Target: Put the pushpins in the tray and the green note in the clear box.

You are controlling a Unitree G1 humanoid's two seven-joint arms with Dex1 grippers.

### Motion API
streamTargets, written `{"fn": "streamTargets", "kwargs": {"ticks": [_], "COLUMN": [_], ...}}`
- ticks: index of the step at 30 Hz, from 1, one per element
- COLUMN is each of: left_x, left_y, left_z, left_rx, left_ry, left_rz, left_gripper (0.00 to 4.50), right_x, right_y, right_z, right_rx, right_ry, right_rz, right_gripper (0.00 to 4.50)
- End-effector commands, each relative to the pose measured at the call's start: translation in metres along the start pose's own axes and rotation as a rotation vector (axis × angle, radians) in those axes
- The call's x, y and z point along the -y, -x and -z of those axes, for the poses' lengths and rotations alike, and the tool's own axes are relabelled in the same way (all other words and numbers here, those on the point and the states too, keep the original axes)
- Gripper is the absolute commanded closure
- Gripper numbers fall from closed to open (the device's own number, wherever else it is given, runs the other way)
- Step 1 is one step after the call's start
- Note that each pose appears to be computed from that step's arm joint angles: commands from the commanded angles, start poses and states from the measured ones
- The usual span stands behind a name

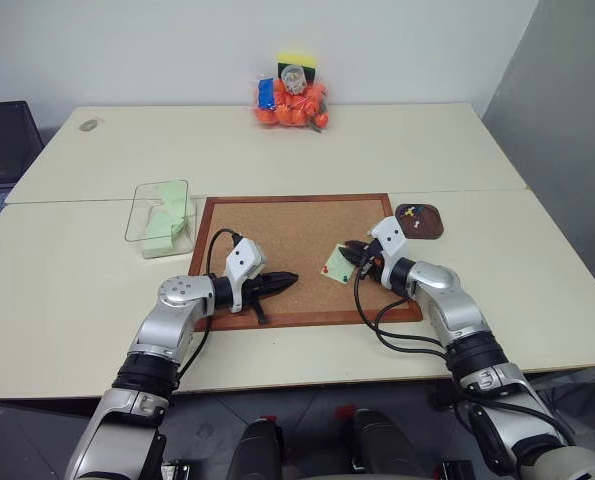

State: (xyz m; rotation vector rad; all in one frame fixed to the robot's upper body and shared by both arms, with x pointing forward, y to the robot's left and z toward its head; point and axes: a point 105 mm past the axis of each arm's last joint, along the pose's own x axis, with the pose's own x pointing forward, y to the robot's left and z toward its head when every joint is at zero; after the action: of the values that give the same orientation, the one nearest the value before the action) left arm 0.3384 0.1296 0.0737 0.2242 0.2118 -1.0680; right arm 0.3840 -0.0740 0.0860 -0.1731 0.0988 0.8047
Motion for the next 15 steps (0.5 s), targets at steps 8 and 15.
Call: {"fn": "streamTargets", "kwargs": {"ticks": [8, 15], "left_x": [-0.008, -0.004], "left_y": [0.007, 0.008], "left_z": [0.027, 0.032], "left_rx": [-0.107, -0.127], "left_ry": [0.052, 0.08], "left_rz": [-0.056, -0.04], "left_gripper": [4.5, 4.5], "right_x": [0.01, 0.008], "right_y": [0.0, 0.013], "right_z": [-0.03, -0.056], "right_rx": [0.11, 0.224], "right_ry": [0.009, -0.043], "right_rz": [0.018, -0.005], "right_gripper": [4.48, 4.48]}}
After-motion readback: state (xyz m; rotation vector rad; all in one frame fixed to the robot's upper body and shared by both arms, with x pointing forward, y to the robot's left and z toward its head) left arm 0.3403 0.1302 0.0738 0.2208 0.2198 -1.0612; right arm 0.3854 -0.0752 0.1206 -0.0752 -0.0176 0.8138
